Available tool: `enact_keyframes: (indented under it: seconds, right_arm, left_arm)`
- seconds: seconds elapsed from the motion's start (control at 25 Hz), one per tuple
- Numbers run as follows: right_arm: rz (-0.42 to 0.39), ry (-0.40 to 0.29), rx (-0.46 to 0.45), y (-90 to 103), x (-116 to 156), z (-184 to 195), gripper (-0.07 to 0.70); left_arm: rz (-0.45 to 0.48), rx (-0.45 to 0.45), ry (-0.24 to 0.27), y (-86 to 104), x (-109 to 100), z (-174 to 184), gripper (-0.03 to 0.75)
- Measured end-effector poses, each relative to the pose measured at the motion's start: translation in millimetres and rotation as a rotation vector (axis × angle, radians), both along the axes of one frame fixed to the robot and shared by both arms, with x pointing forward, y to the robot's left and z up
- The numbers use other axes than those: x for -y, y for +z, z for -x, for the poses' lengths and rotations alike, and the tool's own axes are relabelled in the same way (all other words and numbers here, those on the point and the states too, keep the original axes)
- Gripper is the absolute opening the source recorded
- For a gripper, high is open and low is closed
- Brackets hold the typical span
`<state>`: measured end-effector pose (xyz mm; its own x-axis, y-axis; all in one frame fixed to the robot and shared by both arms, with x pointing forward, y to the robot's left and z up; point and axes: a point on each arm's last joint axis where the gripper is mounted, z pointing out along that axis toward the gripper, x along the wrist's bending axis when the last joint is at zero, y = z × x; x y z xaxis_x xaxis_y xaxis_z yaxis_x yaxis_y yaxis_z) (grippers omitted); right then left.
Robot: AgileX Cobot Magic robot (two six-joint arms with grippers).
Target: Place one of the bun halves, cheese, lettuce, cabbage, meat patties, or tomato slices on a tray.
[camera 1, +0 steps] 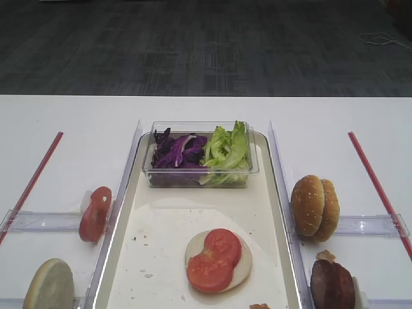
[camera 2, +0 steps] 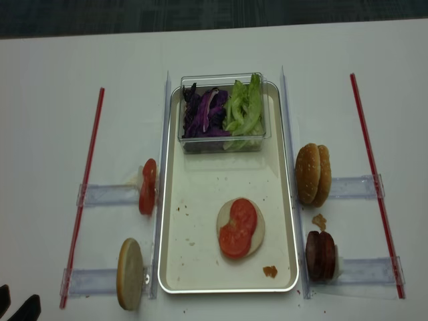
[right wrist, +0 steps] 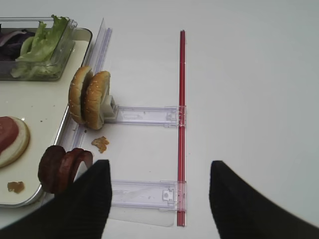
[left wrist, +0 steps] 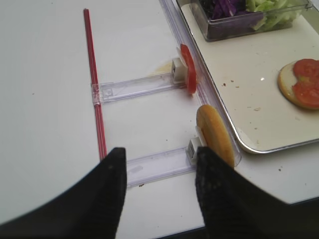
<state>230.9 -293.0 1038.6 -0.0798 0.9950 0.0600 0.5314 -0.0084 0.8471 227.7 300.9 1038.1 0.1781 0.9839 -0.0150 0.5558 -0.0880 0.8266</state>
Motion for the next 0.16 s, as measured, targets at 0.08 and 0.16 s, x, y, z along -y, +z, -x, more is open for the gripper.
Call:
enact_keyframes:
  seconds: [0.08, 0.16]
  right_arm:
    - [0.0, 0.0, 0.0, 0.0, 0.0, 0.0, 0.45]
    - [0.0, 0.0, 0.0, 0.0, 0.0, 0.0, 0.45]
  left_arm:
    - [0.0, 0.0, 0.0, 0.0, 0.0, 0.0, 0.306]
    - [0.0, 0.0, 0.0, 0.0, 0.0, 0.0, 0.306]
